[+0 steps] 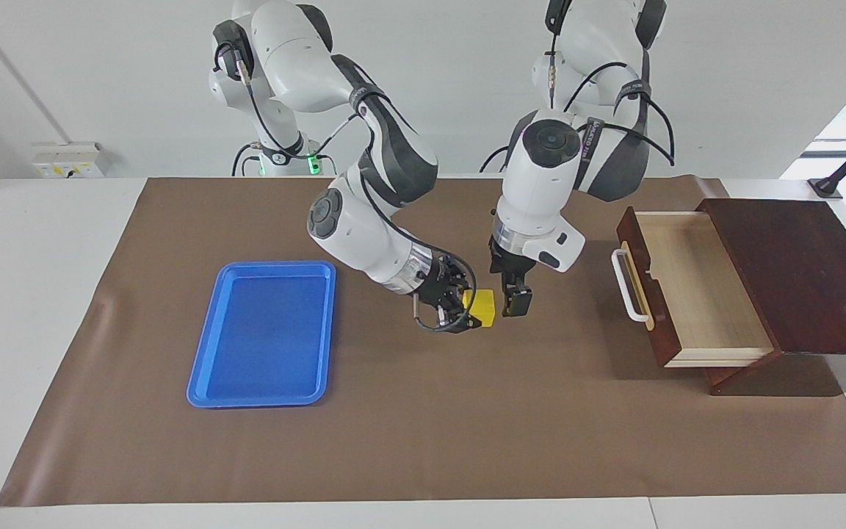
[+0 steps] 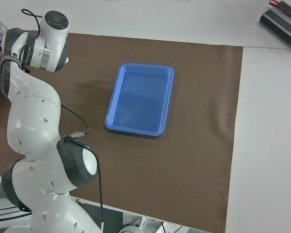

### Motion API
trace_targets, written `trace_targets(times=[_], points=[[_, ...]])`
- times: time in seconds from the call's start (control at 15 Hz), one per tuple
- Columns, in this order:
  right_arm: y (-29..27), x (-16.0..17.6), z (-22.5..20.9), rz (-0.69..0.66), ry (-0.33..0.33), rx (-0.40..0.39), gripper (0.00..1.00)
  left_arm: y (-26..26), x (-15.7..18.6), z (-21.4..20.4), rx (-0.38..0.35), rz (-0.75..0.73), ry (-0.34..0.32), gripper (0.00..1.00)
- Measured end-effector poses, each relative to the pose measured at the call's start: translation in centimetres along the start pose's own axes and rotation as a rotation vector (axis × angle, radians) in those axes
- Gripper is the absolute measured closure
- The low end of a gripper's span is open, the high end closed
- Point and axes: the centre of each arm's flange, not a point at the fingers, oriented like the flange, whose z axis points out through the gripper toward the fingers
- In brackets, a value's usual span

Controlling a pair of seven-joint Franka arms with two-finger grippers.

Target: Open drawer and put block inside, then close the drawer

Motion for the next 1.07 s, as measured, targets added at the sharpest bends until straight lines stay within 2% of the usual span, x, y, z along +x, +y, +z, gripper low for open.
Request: trace_targets(times=[0.53,0.87,1.0,1.07], points=[[-0.2,0.0,0.0,0.014,-0.018,0.009,0.45,1.9,-1.0,0.8,-0.031,-0.044,-0.009,0.00],[-0.3,0.2,0.2,0.017,-0.017,0.016,0.45,1.0,-2.8,0.5,-0.041,-0.014,-0.009,0.00],[-0.3,0.4,0.3,0.020,-0.015,0.017,0.45,0.7,-3.2,0.5,-0.045,-0.006,-0.004,0.02],[-0.2,0.5,0.5,0.021,-0.014,0.016,0.45,0.8,-3.1,0.5,-0.050,-0.005,0.001,0.11]])
